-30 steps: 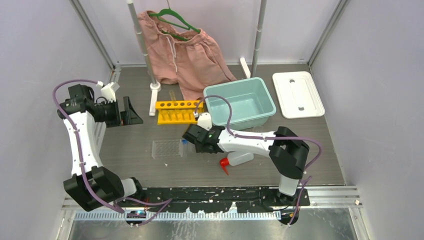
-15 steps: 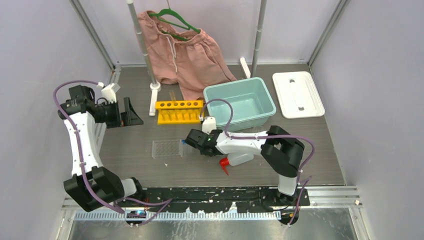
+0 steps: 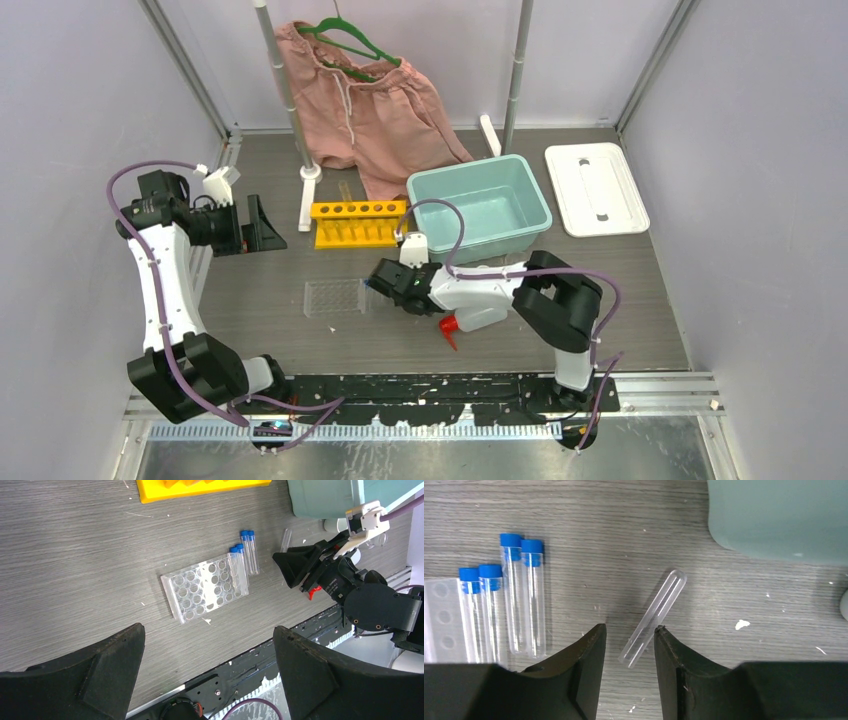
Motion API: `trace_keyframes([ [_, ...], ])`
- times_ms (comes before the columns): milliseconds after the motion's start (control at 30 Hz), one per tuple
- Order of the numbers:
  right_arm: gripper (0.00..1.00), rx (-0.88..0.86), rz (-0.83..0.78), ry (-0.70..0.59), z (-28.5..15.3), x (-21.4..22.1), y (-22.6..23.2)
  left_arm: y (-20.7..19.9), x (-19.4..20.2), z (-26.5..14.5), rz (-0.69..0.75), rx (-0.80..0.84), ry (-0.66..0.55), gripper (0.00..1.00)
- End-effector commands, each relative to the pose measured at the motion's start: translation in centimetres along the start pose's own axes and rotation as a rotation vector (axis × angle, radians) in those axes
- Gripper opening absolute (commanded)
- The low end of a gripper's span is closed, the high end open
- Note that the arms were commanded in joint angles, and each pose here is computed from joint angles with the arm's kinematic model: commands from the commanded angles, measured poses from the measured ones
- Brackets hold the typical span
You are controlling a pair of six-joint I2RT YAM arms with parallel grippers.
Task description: Organize the chemistry lab equipment
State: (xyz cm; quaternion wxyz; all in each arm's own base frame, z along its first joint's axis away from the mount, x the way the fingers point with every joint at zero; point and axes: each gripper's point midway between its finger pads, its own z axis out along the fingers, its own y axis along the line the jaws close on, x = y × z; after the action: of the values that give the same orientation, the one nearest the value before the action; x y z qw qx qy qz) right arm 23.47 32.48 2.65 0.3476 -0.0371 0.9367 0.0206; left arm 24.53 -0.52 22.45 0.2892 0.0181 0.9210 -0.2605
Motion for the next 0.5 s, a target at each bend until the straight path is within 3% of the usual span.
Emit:
trace_keyframes([
  [0,0.44,-0.033,0.021,-0.023,0.5,-1.1,1.6,0.0,-0.5,-0.5,0.028,-0.005,-0.022,1.00],
  [167,0.38,-0.039,0.010,-0.017,0.6,-1.0,1.8,0.0,-0.6,-0.4,0.028,-0.004,-0.024,1.00],
  [367,0.38,-0.003,0.022,0.002,1.4,-1.3,1.1,-0.1,-0.5,-0.2,0.019,0.007,-0.025,1.00],
  [467,0.45,0.000,0.038,-0.005,1.6,-1.9,1.1,0.0,-0.5,-0.2,0.022,0.007,-0.025,1.00],
])
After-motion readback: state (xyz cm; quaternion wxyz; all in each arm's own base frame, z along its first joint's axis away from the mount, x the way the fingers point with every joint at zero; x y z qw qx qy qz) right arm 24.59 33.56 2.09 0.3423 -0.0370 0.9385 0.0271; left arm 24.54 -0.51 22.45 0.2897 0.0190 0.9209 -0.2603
